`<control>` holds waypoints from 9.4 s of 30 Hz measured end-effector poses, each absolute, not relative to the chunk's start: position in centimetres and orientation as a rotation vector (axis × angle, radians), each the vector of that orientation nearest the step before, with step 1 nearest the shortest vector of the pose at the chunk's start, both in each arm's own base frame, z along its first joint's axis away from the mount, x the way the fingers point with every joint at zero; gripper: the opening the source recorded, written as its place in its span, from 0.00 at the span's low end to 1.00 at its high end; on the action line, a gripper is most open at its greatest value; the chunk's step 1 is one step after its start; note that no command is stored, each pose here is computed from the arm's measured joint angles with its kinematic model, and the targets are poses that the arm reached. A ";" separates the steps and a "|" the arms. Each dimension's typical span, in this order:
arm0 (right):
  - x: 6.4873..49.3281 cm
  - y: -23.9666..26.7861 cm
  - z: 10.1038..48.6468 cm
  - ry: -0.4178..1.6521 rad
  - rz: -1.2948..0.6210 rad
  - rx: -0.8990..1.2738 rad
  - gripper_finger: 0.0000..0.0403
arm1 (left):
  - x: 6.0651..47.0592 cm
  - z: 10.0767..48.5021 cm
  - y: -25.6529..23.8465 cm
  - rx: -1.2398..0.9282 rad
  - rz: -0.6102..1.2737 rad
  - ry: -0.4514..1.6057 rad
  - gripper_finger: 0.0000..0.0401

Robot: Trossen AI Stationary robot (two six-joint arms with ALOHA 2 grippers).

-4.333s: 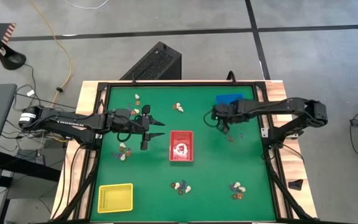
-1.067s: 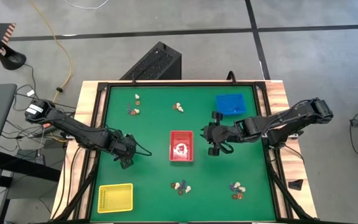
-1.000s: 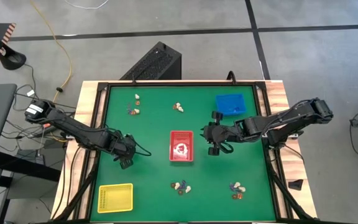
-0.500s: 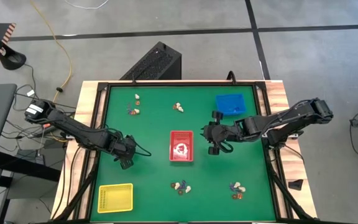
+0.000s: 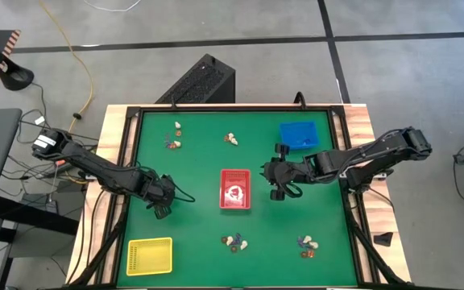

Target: Sort Halloween decoration

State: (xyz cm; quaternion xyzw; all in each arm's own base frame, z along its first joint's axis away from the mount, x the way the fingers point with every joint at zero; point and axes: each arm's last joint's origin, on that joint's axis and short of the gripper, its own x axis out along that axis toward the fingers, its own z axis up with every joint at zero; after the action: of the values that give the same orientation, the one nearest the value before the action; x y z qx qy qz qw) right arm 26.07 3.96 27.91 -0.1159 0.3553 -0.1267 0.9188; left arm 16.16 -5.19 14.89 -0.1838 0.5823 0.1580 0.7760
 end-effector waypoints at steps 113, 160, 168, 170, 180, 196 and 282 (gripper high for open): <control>26.3 -6.2 28.6 0.712 -0.549 -0.208 0.31 | 16.5 20.3 -15.2 -1.125 -0.210 1.439 0.48; 27.4 -0.3 29.0 0.650 -0.302 -0.376 0.31 | 15.9 16.7 -7.5 -0.124 0.310 1.530 0.49; 27.3 -0.8 29.0 0.652 -0.317 -0.369 0.31 | 16.5 15.1 -7.8 -0.064 0.331 1.592 0.49; 27.3 -0.8 29.0 0.652 -0.317 -0.369 0.31 | 16.6 14.9 -7.9 -0.060 0.330 1.596 0.49; 27.4 -0.9 29.1 0.649 -0.315 -0.391 0.31 | 17.2 14.9 -7.5 -0.113 0.336 1.574 0.48; 27.4 -0.9 29.1 0.653 -0.309 -0.408 0.31 | 17.4 14.9 -7.2 -0.163 0.306 1.594 0.16; 18.9 -4.9 29.8 0.811 -1.109 -0.105 0.31 | 54.1 19.2 18.3 0.014 0.193 0.304 0.00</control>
State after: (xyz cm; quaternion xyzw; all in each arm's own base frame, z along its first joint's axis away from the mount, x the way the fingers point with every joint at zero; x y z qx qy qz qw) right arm 18.87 -4.89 29.83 -0.0487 0.3744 -0.5117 0.7718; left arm 54.13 18.33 19.23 0.0069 0.1513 0.0959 0.9838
